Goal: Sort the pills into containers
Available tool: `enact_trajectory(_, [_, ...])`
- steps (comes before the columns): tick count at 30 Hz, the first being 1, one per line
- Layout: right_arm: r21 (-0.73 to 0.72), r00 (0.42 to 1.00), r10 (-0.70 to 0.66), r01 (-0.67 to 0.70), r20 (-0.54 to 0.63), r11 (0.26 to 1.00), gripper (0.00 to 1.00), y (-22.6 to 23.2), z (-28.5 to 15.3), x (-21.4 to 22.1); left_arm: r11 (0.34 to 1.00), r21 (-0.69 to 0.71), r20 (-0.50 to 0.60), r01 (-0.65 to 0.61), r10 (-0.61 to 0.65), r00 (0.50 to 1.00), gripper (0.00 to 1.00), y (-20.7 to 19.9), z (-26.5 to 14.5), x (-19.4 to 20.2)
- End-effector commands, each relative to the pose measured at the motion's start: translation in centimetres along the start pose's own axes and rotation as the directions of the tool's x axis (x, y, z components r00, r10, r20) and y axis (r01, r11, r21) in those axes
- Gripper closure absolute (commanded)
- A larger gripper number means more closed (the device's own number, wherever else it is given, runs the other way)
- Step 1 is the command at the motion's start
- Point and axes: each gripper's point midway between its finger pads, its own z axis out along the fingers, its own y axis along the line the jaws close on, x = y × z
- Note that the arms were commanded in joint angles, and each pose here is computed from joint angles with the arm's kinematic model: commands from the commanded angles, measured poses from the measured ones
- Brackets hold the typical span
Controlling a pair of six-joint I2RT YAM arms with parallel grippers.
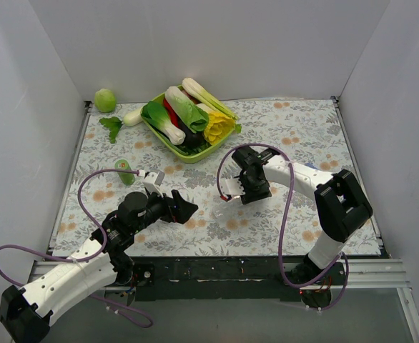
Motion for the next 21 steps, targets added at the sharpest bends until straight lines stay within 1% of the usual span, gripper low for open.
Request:
enact_trajectory(1, [0.01,1.0,-0.004,0.004,-0.012,1.0,0.94,-0.6,-0.84,-0.15,1.0,0.018,0.016,-0.002,0.002,1.0,0.02,-0.32,-0.15,-0.19])
enact_trajectory(12, [0.016,1.0,0.02,-0.02,0.003,1.0,0.95,-0.44,-0.66,-0.31,1.0,0.017,0.009,-0.002,0.002,1.0,0.02,-0.28,-0.13,-0.04])
enact_trajectory(21, [0.054,0.997,0.057,-0.06,0.06,0.997,0.95,-0.43,-1.15,-0.84,1.0,0.023,0.003,0.001,-0.001,1.0,0.02,-0.51,-0.03,-0.09])
